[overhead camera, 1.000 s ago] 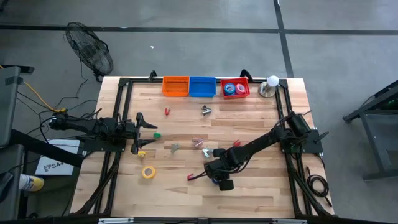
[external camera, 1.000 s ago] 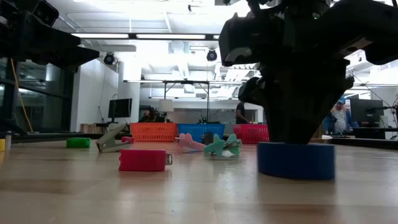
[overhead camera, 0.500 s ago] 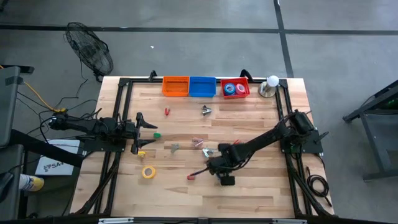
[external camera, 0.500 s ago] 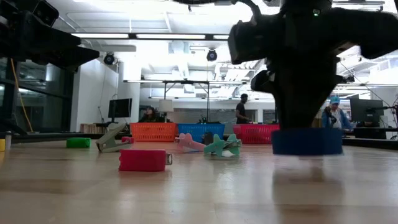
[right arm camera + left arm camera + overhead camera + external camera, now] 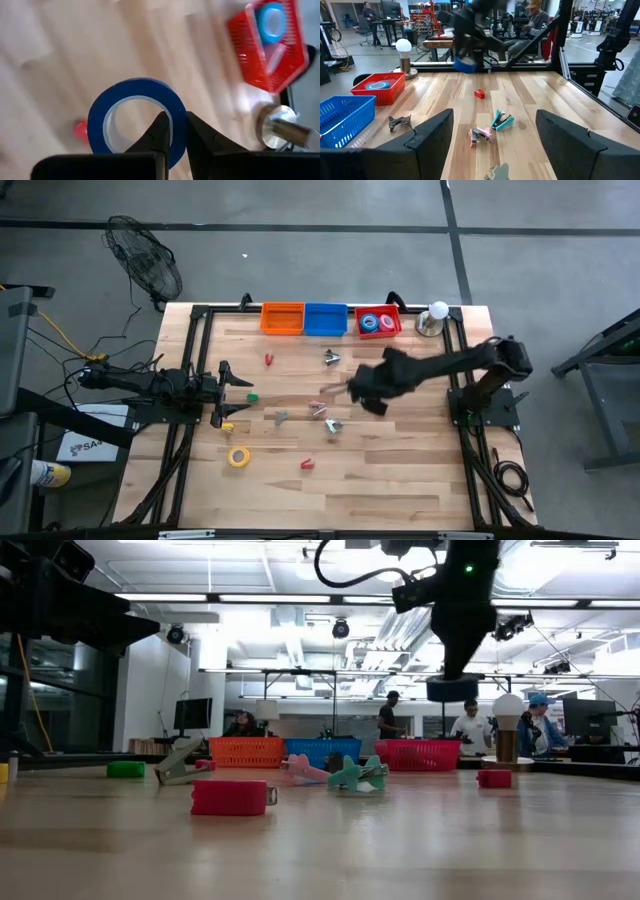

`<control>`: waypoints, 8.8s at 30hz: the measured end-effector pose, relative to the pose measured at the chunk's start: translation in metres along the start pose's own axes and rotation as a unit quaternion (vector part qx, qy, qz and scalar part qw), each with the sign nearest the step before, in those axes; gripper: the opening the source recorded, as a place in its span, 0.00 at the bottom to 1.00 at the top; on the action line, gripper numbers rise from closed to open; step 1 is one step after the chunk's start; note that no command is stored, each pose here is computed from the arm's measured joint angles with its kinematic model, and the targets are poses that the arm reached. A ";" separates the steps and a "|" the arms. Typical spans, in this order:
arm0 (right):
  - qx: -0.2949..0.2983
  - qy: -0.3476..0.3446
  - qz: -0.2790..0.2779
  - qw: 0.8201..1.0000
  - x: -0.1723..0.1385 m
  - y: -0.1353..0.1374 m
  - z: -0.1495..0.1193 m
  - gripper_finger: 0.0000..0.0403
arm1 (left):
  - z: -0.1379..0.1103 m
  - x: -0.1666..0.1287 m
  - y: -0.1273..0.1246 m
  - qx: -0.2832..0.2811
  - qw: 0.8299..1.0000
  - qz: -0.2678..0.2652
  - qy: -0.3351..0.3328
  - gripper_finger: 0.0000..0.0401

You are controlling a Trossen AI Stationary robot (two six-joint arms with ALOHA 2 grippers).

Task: Pick and place Stapler, Stapler remover, tape
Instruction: Put the dark blue tape into the red bin, then put the yellow tape into the red bin

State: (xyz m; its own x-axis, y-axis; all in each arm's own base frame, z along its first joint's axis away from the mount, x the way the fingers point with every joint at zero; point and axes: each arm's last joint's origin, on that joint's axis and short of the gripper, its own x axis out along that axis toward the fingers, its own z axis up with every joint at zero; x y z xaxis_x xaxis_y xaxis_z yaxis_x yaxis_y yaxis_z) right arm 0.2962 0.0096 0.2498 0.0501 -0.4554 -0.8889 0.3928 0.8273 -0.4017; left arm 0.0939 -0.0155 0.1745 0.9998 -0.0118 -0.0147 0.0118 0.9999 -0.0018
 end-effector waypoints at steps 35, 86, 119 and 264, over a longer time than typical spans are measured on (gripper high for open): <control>0.300 -0.069 -0.001 0.951 0.111 -0.228 0.018 0.07 | 0.000 0.000 0.000 0.000 1.000 0.000 0.000 0.70; 0.343 -0.127 0.081 0.927 0.158 -0.238 -0.025 0.34 | 0.000 0.000 0.000 0.000 1.000 0.000 0.000 0.70; 0.109 -0.311 0.196 0.924 0.010 -0.112 -0.007 0.36 | 0.012 -0.002 0.000 0.006 1.000 -0.002 -0.023 0.70; -0.117 -0.403 0.210 0.883 -0.021 0.025 -0.005 0.36 | 0.057 0.150 -0.127 0.145 0.907 0.299 0.259 0.08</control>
State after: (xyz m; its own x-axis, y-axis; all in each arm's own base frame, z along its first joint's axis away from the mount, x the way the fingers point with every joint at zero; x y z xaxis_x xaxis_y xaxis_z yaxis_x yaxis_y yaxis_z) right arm 0.3003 0.0417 0.2577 0.8202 -0.1007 -0.5631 -0.0120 0.9812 -0.1928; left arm 0.2431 -0.1443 0.2292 0.6889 0.6088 -0.3936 -0.4517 0.7851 0.4238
